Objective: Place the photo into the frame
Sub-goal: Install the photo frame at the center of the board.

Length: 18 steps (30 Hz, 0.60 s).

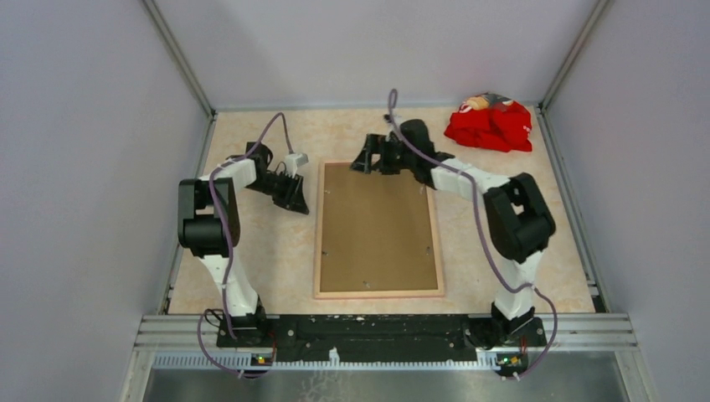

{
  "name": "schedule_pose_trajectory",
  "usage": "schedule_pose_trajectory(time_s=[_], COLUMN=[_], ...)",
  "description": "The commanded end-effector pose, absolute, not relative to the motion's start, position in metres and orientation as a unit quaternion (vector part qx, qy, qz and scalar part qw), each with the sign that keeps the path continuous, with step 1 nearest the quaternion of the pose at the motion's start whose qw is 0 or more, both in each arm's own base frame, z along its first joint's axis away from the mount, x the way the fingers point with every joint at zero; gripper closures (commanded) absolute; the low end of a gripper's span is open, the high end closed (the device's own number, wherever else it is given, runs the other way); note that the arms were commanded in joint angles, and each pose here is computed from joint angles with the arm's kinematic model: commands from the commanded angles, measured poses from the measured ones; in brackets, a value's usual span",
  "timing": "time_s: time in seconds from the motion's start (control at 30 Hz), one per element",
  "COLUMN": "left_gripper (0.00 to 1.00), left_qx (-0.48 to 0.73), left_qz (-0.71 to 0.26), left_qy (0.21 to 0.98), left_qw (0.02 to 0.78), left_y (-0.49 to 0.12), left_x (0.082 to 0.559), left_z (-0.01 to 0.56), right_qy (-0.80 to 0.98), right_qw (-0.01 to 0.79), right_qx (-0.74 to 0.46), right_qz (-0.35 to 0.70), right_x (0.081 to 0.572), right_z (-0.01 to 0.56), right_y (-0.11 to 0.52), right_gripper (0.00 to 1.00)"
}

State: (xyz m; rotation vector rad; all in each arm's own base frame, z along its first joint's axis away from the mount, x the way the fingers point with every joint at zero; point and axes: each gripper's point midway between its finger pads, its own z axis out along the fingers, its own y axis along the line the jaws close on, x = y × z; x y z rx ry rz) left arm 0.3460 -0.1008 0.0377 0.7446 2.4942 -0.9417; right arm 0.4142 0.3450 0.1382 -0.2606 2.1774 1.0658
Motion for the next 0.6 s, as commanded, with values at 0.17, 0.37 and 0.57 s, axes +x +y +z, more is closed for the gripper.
schedule_pose_trajectory(time_s=[0.17, 0.37, 0.57], left_gripper=[0.60, 0.60, 0.60], left_qx=[0.397, 0.426, 0.463], left_qz=[-0.233, -0.211, -0.196], left_qy=[0.869, 0.864, 0.850], left_qw=[0.182, 0.164, 0.158], left_y=[-0.108, -0.111, -0.123], left_x=[0.297, 0.277, 0.263], left_z=[0.020, 0.011, 0.006], right_qy=[0.895, 0.903, 0.905], right_qw=[0.357, 0.324, 0.294], right_qx=[0.131, 0.135, 0.084], right_qz=[0.234, 0.247, 0.296], right_x=[0.421, 0.416, 0.430], right_z=[0.077, 0.045, 0.040], right_y=[0.171, 0.174, 0.231], right_gripper=[0.05, 0.05, 0.05])
